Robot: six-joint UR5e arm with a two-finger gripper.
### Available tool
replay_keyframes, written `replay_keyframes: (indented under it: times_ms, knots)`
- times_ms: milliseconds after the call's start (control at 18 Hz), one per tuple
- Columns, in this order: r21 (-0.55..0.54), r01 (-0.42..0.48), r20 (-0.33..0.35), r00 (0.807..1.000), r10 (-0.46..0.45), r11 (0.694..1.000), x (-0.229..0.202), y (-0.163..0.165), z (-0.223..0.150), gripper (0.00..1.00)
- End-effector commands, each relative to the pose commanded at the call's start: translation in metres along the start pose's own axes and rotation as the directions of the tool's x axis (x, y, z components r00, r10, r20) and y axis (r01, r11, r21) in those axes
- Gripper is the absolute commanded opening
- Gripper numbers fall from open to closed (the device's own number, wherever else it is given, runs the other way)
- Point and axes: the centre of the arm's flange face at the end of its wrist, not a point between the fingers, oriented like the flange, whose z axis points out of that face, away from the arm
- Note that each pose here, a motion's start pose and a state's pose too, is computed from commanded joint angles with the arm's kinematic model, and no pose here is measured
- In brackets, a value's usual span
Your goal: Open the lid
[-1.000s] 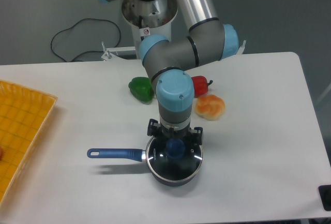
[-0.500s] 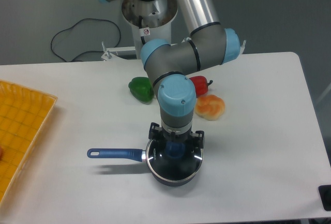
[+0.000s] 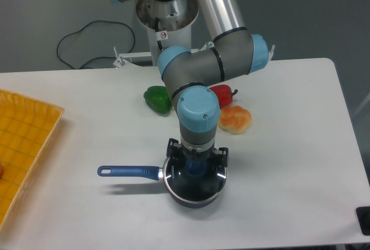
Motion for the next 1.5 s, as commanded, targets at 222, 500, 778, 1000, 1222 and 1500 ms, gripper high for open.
replay_keyframes:
  times_ms: [222,500,778,1000,1222,1500]
  knots:
    - [-0.005,0.000,-0.003,1.000,0.000,1.000,-0.0006,-0.0009,0.0050,1.00]
    - [-0.005,0.000,-0.003,1.000,0.000,1.000,-0.0006,-0.0009,0.0050,1.00]
    - [-0.007,-0.003,-0.006,1.000,0.003,1.000,0.0002,-0.0019,0.0079,0.96]
    - [-0.007,-0.009,-0.006,1.000,0.009,1.000,0.0038,-0.0037,0.0083,0.92]
    - [-0.007,-0.011,-0.006,1.000,0.011,1.000,0.0048,-0.0041,0.0083,0.85]
    - [-0.008,-0.015,-0.007,1.000,0.015,1.000,0.0078,-0.0050,0.0085,0.72]
